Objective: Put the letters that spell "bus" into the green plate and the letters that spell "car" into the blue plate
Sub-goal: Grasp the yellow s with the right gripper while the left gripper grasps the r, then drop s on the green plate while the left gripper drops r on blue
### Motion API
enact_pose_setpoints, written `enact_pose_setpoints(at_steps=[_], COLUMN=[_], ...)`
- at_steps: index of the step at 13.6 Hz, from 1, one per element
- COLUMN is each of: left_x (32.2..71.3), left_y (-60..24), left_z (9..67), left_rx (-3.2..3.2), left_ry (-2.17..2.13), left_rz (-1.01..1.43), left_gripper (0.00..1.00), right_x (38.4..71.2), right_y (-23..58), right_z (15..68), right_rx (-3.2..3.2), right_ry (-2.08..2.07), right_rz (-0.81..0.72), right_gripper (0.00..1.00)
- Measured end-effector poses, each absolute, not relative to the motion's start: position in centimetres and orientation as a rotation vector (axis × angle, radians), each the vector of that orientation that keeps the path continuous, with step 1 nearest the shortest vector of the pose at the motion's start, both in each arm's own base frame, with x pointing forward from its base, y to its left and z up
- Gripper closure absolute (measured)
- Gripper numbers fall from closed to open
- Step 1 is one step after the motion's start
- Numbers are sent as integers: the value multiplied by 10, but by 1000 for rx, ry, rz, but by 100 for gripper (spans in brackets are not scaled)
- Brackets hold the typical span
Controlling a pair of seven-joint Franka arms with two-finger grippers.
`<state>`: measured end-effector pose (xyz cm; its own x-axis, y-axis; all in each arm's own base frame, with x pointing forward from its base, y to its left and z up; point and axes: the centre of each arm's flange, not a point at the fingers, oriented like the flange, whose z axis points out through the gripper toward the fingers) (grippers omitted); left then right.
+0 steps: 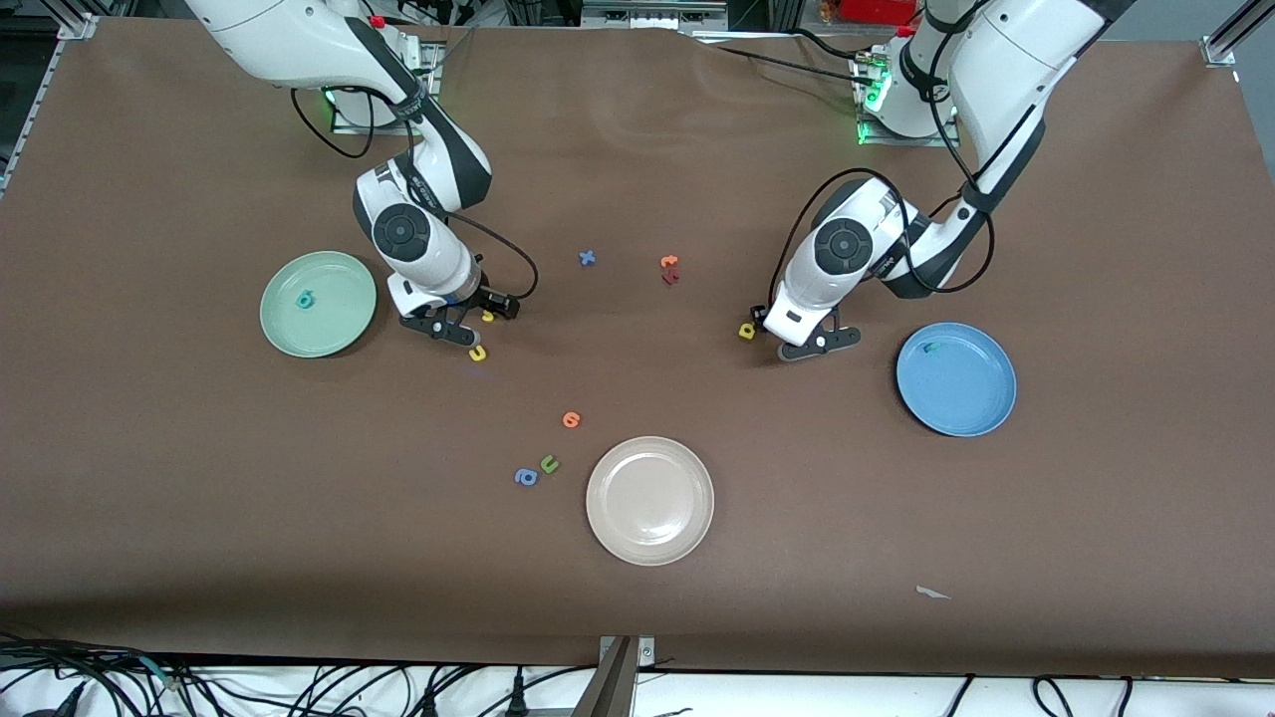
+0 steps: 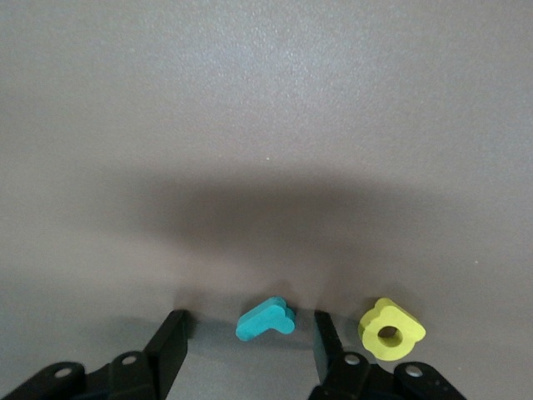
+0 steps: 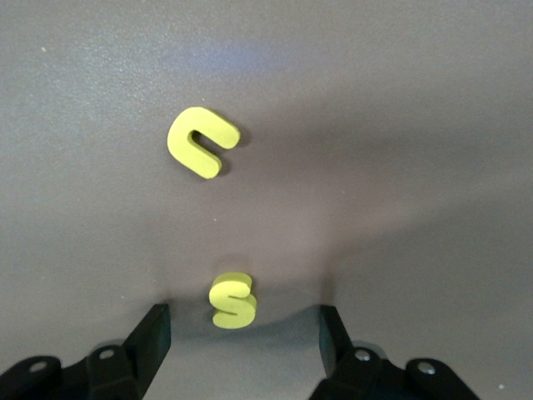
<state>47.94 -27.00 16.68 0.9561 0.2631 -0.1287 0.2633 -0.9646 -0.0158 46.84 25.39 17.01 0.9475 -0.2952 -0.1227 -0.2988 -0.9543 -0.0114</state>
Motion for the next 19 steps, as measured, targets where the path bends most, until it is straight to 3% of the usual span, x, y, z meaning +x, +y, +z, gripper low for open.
enact_pose_setpoints(at_steps=[4,6,7,10,14,19], left_x=[480,481,481,481,481,481], left_y=[-272,-273,-274,-275,-277,-277], left_z=[168,169,170,171,171,172], left_rx=[3104,3101,3100,3097,3097,3098], left_ry=[435,450,456,468,470,468], left_rz=[-202,-198,-198,-195,-193,-194], left_gripper=[39,51,52,60,68,70], right_x=[471,471,471,472,478,481], right_y=[255,255,255,254,254,245], right_z=[172,170,169,170,175,178], right_rx=[-3068,-3068,-3068,-3067,-3062,-3088], right_ry=[468,468,468,469,461,484], right_rz=[180,185,185,184,166,213], right_gripper=[22,27,34,37,78,78])
